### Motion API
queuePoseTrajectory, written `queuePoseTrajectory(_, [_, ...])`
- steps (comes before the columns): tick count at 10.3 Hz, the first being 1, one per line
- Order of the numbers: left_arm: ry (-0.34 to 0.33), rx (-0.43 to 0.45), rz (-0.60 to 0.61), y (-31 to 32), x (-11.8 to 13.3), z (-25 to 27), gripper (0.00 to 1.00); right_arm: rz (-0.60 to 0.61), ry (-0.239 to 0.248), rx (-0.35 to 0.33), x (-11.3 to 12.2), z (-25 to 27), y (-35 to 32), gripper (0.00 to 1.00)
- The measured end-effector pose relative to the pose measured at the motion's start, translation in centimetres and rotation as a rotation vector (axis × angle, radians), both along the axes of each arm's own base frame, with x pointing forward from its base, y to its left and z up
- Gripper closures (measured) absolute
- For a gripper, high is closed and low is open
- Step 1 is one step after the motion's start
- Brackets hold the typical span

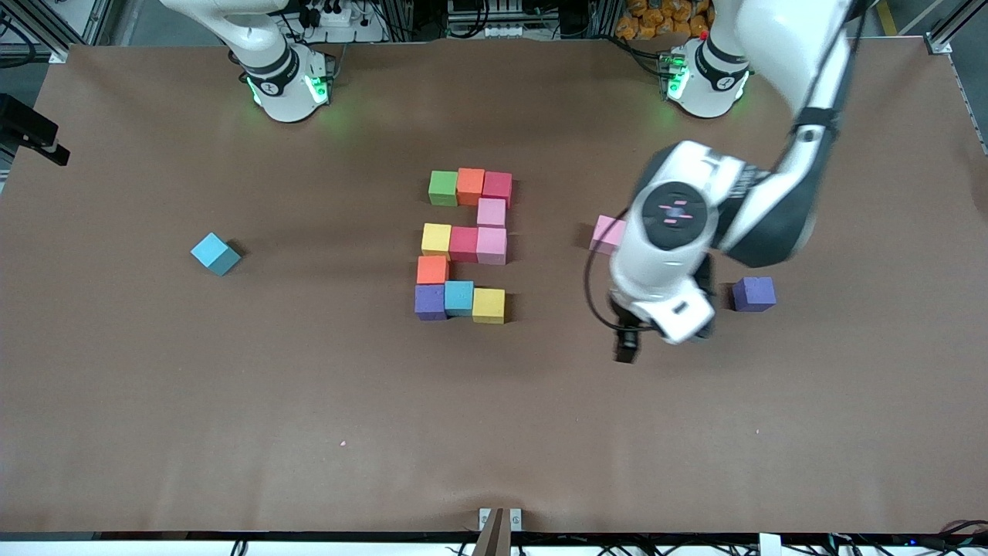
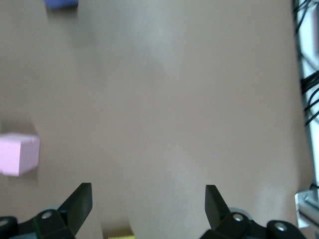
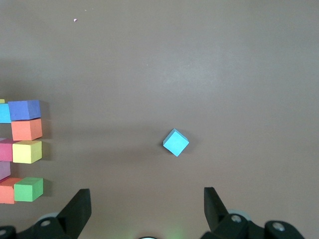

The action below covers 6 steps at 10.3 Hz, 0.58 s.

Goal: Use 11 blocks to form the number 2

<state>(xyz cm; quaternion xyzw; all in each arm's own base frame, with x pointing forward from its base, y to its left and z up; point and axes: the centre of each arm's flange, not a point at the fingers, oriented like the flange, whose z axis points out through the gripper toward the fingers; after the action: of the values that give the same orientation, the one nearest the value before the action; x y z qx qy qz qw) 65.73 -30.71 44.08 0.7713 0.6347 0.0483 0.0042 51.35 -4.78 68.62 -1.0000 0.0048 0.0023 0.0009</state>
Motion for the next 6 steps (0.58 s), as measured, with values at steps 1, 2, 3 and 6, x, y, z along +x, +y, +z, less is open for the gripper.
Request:
queuePoseTrajectory(1, [0.005, 0.002, -0.034, 2.1, 0.5, 1.1, 0.0, 0.0, 0.0, 0.0, 0.0, 0.0, 0.0, 0.0])
queuePoseTrajectory(2, [0.022, 0.001, -0.078, 3.8, 0.6, 2.4, 0.0, 0.0, 0.0, 0.0, 0.0, 0.0, 0.0, 0.0])
queuePoseTrajectory(3, [0.055, -0.007, -0.129, 5.4, 0.2, 3.8, 0.0, 0.0, 0.0, 0.0, 0.0, 0.0, 0.0, 0.0])
queuePoseTrajectory(6, [0.169, -0.033, -0.232, 9.3, -1.7, 7.3, 0.0, 0.001, 0.0, 0.0, 0.0, 0.0, 0.1, 0.0])
